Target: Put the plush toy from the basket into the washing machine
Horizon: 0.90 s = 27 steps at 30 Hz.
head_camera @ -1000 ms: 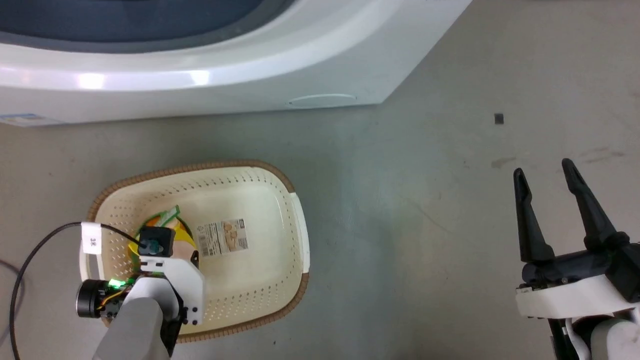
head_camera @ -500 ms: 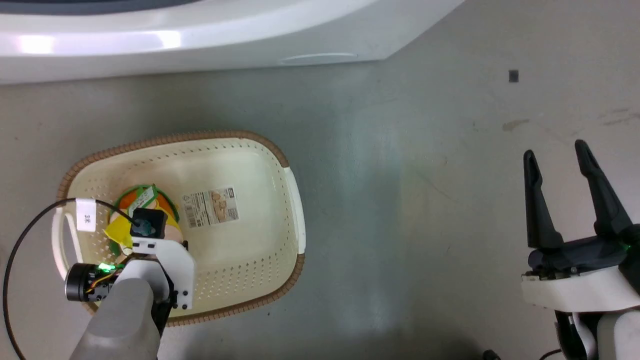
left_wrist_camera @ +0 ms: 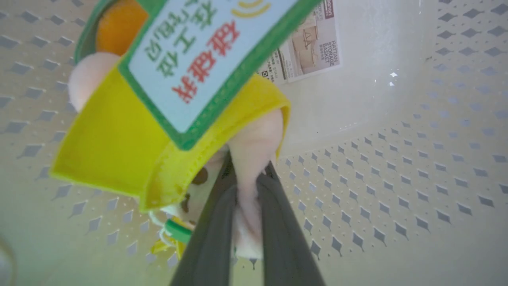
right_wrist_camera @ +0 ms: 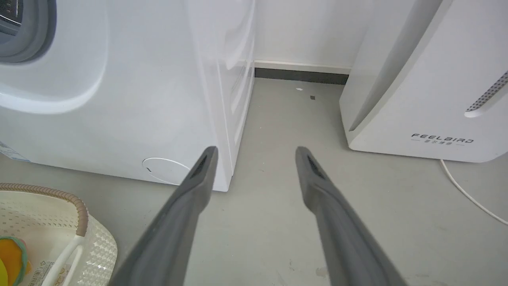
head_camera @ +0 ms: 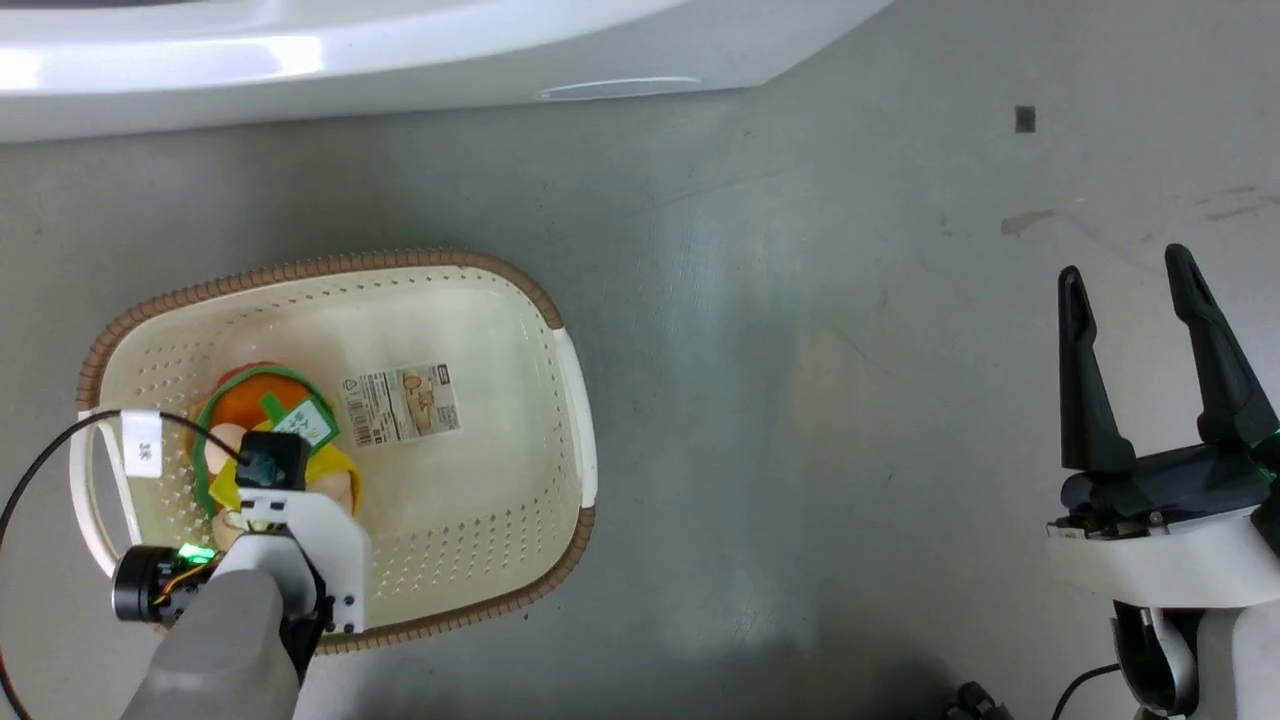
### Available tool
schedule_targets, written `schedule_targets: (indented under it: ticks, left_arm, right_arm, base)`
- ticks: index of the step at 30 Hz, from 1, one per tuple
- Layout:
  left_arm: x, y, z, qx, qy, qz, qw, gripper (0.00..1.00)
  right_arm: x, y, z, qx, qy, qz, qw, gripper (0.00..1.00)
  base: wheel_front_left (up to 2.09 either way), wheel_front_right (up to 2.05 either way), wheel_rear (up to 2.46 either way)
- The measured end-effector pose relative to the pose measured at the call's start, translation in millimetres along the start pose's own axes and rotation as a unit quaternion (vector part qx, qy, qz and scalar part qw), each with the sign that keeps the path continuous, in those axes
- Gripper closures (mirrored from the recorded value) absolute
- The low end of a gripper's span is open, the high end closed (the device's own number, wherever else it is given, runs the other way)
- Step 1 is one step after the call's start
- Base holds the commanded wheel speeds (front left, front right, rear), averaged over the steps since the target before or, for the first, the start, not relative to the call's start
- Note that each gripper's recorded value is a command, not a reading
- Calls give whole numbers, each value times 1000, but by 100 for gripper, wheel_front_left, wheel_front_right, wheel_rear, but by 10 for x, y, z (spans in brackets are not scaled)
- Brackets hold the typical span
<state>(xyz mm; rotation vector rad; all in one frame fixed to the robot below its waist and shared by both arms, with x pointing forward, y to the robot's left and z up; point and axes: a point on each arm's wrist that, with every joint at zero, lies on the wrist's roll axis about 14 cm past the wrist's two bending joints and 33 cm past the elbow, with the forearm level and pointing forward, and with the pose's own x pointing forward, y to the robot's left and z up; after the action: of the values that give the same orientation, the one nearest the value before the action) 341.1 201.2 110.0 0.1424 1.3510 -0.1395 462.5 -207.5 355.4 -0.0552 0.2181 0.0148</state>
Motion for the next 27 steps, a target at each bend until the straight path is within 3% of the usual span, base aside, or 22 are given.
schedule_targets:
  ticks: [7, 16, 21, 27]
  left_arm:
    - [-187, 77, 134, -4, -47, 5, 999, 100]
    - [-718, -102, 453, -5, -161, -16, 987, 100]
    - [-1073, -97, 670, -38, -228, -18, 973, 100]
    - [-1576, -148, 999, -21, -331, -27, 943, 100]
  right_arm:
    - [-62, -54, 247, 0, -30, -7, 1000, 0]
    - [-309, -129, 770, 4, -86, -19, 996, 0]
    - [-506, -119, 1025, 9, -115, -19, 993, 0]
    - [-733, -92, 1255, 14, -145, -16, 989, 0]
  base:
    - [0, 0, 0]
    - [0, 0, 0]
    - [0, 0, 0]
    - [0, 0, 0]
